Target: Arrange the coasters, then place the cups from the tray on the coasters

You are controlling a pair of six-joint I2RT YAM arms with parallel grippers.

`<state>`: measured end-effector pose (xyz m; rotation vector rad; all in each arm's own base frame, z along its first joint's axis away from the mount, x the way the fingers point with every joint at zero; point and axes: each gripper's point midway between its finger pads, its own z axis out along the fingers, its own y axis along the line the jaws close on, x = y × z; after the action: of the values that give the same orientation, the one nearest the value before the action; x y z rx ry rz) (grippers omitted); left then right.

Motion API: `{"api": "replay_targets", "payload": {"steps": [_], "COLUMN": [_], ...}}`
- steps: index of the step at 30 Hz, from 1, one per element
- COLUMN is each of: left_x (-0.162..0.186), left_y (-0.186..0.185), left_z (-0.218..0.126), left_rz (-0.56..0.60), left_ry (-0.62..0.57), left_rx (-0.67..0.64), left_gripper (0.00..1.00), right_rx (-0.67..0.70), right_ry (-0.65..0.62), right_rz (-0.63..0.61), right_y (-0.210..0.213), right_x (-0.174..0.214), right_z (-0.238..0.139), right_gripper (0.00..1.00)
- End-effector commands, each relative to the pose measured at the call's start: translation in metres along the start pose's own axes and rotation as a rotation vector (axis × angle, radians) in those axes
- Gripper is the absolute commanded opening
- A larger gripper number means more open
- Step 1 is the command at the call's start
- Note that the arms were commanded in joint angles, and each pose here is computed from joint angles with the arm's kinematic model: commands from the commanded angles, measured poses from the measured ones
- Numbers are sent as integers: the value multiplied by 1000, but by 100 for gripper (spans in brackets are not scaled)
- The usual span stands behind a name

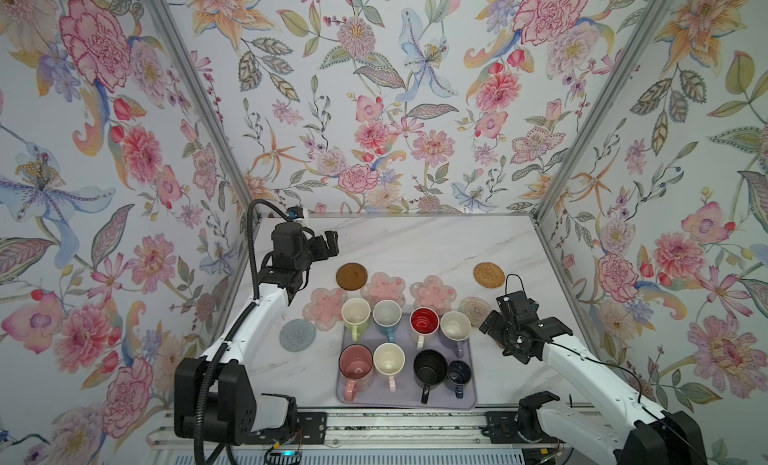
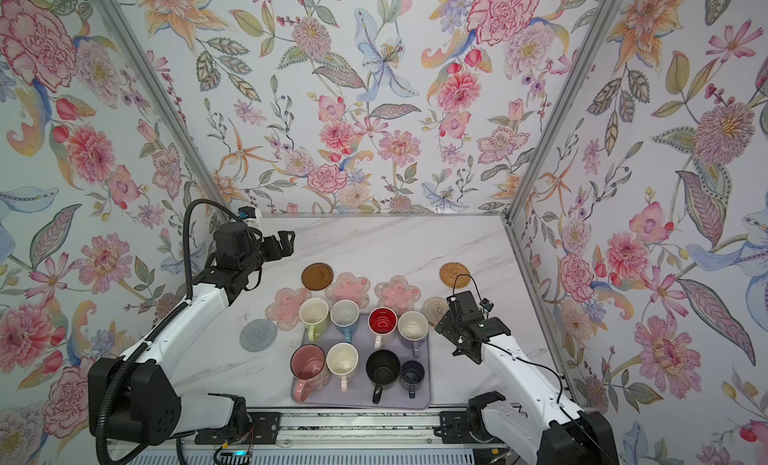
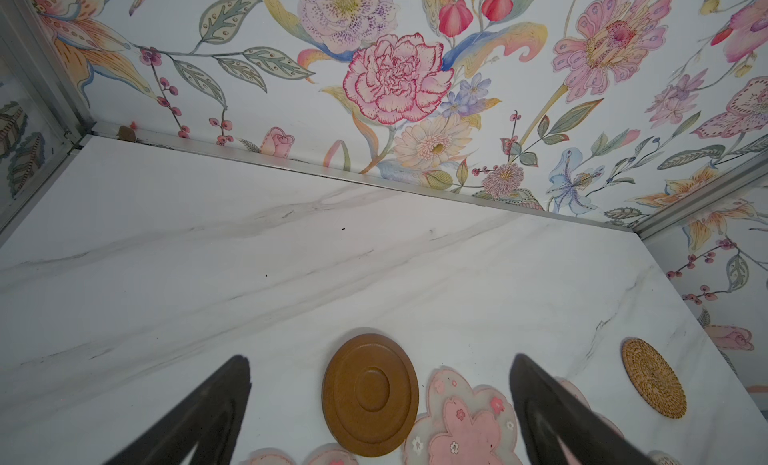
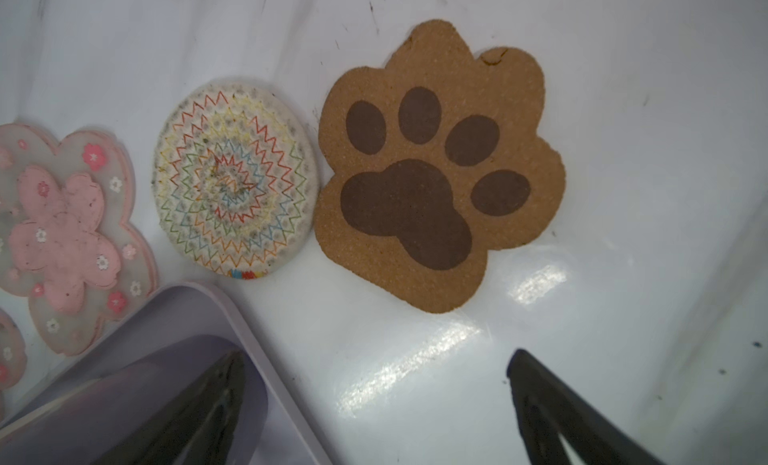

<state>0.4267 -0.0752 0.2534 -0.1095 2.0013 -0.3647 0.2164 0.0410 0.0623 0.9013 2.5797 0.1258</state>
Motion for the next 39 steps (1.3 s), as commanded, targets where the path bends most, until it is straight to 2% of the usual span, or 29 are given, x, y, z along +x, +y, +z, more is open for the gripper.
{"api": "replay_targets", "payload": {"steps": [1, 9, 13, 15, 21, 27, 33, 39], "left_x": [-5, -4, 12, 15, 2, -6, -13, -12], "left_y": [-2, -1, 3, -6, -11, -22, -12, -6], "left_z": [-12, -13, -7, -3, -6, -13, -24, -29], "left_rz": [4, -7, -62, -48, -33, -15, 18, -3], "left_ry": [-29, -34, -40, -16, -27, -36, -72, -100], "left_rx": [-1, -13, -19, 19, 10, 59, -3, -25], "left_gripper": [99, 99, 99, 99, 99, 99, 99, 99], "right_rx": [-10, -32, -37, -49, -61, -51, -15, 7], "right_ry": [3, 39, 48, 43, 24, 9, 3, -11], "right_rz": [43, 57, 89, 105, 129, 118, 113, 114], "right_y": [2, 16, 16, 17, 20, 23, 18, 12], "right_x": [4, 13, 17, 18, 15, 10, 5, -8], "right_z": [10, 23, 25, 25, 31, 33, 41, 45], "right_gripper": [99, 99, 99, 99, 99, 99, 99, 99]}}
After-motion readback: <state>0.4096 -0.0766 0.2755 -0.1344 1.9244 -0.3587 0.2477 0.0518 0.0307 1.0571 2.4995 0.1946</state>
